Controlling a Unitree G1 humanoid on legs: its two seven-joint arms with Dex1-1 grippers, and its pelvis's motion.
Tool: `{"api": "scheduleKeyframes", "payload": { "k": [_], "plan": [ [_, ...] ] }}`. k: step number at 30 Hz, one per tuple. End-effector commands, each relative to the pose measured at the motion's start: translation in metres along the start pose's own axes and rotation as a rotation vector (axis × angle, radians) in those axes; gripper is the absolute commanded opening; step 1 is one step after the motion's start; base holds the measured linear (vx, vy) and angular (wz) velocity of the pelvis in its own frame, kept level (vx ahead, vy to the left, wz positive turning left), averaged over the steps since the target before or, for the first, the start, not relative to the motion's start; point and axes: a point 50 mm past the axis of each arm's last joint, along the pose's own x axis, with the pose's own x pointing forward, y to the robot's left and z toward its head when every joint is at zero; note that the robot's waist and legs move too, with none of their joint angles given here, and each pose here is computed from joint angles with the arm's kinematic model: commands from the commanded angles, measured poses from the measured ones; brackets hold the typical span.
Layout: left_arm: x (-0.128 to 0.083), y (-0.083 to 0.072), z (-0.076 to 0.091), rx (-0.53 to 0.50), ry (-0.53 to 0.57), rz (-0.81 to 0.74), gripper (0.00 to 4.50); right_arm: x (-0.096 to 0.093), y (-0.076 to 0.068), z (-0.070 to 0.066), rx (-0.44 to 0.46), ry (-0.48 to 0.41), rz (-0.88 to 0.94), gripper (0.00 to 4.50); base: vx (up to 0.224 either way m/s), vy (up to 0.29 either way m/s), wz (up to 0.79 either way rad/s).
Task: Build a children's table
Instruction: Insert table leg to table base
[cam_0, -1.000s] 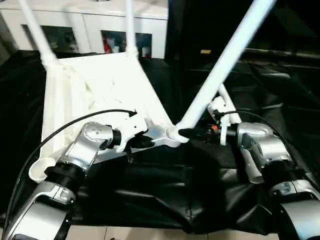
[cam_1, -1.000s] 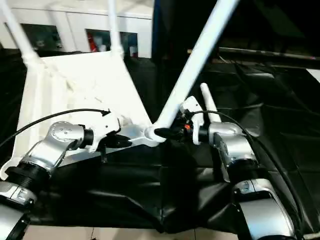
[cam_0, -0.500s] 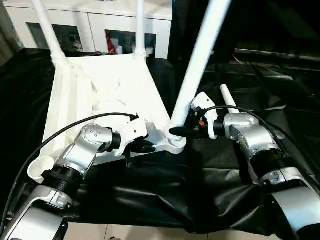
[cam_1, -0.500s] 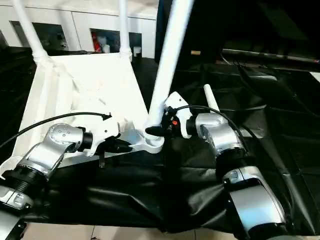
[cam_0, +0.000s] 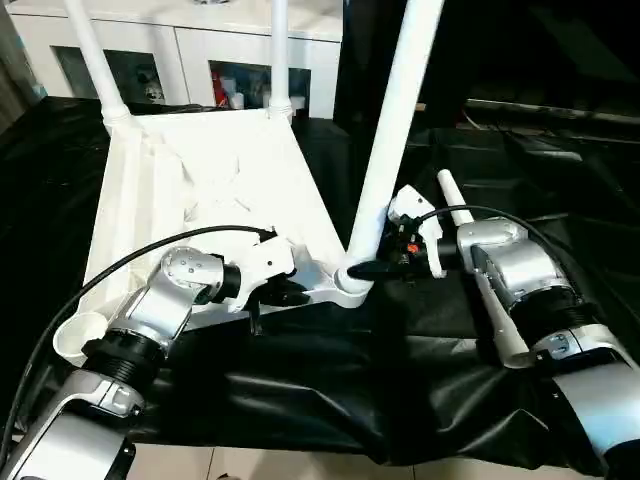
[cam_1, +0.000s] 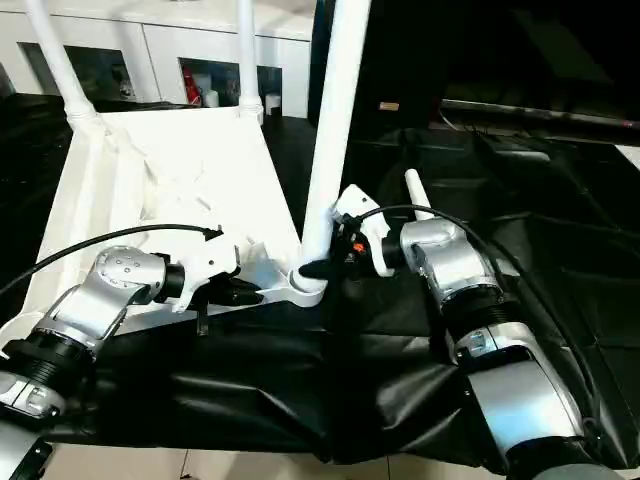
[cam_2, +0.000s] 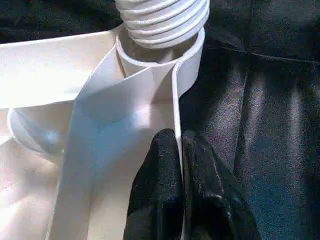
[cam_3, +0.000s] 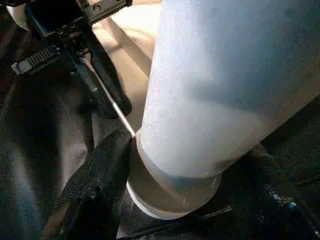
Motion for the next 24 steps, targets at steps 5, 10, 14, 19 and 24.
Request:
{"api": "scheduleKeyframes", "payload": {
  "k": [5,10,14,19,24],
  "plan": [
    [0.010,-0.014,-0.001,0.035,0.038,-0.132,0.00,0.005,0.000,0.007,-0.042,0.012,-0.002,2.38,0.000,0.000,0.00],
    [0.009,-0.015,-0.001,0.034,0.041,-0.153,0.00,0.009,0.001,0.007,-0.043,0.016,0.003,2.37,0.000,0.000,0.00],
    [0.009,-0.015,-0.001,0.034,0.041,-0.149,0.00,0.010,0.002,0.006,-0.042,0.021,0.012,2.36,0.000,0.000,0.00],
    [0.008,-0.014,-0.001,0.034,0.044,-0.144,0.00,0.012,0.002,0.006,-0.040,0.018,0.007,2.36,0.000,0.000,0.00],
    [0.009,-0.013,-0.001,0.033,0.042,-0.130,0.00,0.010,0.000,-0.001,0.013,-0.048,-0.051,2.36,0.000,0.000,0.00]
  ]
}}
